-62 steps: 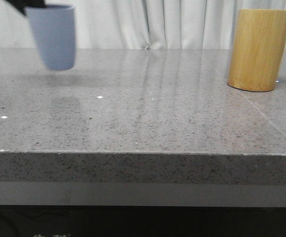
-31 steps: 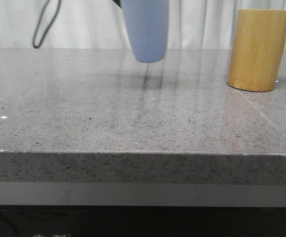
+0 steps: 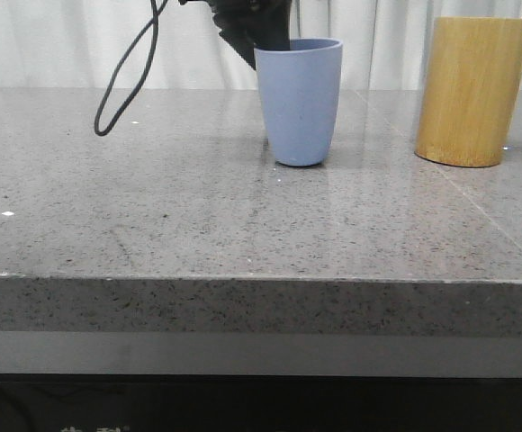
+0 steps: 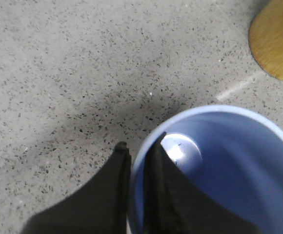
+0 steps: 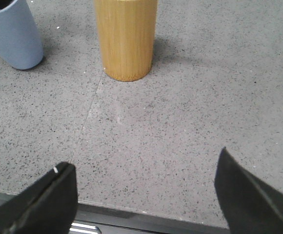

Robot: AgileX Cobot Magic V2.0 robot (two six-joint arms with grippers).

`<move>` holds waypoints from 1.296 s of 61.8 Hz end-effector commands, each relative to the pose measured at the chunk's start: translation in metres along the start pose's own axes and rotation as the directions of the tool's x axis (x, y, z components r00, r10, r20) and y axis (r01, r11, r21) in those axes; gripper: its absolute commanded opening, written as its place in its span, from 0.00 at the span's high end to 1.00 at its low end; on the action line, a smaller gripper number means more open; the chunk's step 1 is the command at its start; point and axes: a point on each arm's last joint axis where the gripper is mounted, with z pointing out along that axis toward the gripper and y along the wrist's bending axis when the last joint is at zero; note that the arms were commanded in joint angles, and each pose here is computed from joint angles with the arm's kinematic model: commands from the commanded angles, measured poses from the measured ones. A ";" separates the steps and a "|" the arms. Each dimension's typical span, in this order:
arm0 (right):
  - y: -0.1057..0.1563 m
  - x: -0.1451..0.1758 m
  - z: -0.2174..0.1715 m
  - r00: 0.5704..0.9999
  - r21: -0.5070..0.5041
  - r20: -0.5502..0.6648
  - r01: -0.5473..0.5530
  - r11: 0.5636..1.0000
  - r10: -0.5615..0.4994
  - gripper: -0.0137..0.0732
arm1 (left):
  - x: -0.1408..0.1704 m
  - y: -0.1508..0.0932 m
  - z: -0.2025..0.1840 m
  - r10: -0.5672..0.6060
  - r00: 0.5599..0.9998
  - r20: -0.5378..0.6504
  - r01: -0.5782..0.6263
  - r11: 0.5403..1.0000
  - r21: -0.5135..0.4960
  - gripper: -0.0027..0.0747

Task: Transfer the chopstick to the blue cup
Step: 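Lift the blue cup with the left gripper and carry it toward the bamboo holder, then set the blue cup down near the bamboo holder and release with the left gripper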

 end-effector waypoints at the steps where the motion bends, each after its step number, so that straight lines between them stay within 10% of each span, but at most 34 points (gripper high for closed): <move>1: 0.000 -0.015 -0.005 0.996 0.003 0.087 0.007 1.000 -0.007 0.16 | -0.014 -0.006 -0.035 -0.002 0.991 0.136 0.002 1.000 0.005 0.99; 24: 0.000 -0.013 -0.005 0.998 0.001 0.067 0.007 1.000 -0.007 0.16 | -0.016 -0.006 -0.035 -0.004 0.988 0.153 0.003 1.000 0.006 0.55; 80: 0.000 -0.013 -0.005 0.998 0.001 0.064 0.007 1.000 -0.007 0.16 | -0.019 -0.014 -0.155 0.010 0.950 0.312 -0.006 1.000 -0.013 0.55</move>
